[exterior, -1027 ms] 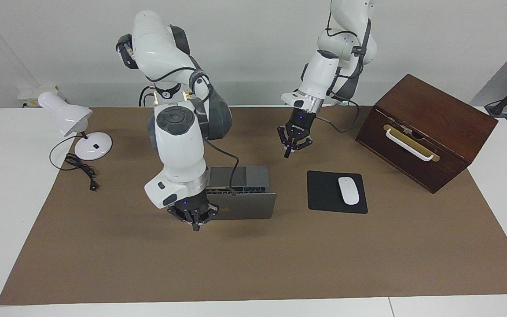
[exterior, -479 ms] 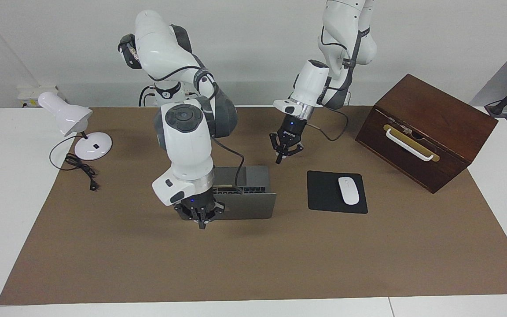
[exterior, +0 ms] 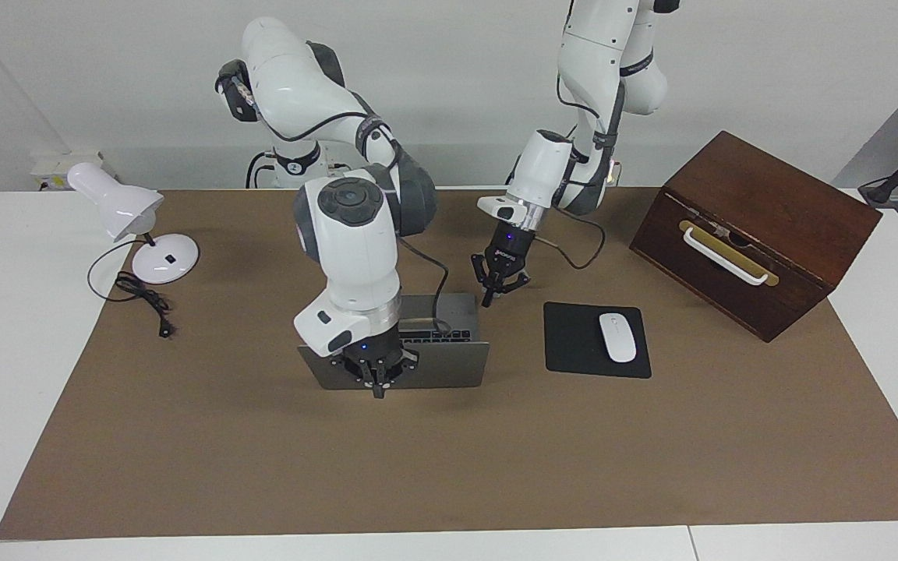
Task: Close laptop with both arms
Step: 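Brace the laptop base with the left gripper while the right gripper pushes the lid down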
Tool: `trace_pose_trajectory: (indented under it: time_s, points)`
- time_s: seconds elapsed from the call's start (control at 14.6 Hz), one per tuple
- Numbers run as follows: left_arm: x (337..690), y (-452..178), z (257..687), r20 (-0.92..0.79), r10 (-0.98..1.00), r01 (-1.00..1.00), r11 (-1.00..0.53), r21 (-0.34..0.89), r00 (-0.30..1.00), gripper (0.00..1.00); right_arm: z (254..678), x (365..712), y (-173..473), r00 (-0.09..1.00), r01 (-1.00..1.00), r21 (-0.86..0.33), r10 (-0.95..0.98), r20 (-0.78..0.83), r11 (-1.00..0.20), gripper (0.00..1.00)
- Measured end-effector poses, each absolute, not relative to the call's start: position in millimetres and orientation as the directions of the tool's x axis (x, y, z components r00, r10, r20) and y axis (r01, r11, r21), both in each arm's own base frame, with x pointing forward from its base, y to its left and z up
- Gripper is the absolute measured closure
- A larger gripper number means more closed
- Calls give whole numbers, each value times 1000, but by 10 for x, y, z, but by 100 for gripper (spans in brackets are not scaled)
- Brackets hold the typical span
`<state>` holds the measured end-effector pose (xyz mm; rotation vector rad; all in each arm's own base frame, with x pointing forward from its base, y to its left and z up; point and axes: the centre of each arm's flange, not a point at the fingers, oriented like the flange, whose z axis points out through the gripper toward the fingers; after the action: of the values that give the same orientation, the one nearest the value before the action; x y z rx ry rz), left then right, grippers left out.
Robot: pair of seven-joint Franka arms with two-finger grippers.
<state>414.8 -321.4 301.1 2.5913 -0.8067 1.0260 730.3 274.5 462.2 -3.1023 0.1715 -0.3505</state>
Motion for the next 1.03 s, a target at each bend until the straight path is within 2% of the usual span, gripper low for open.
trace_pose_trajectory:
  time_s: [0.21, 1.03]
  points:
    - [4112, -3315, 2915, 692, -414, -588, -809, 20, 592, 99, 4621, 7265, 2784, 974, -103, -34, -107, 199, -994, 99]
    - [3982, -3462, 2684, 661, -450, -616, -787, 24, 600, 99, 4438, 6984, 2693, 989, -141, -58, -137, -63, -988, 99]
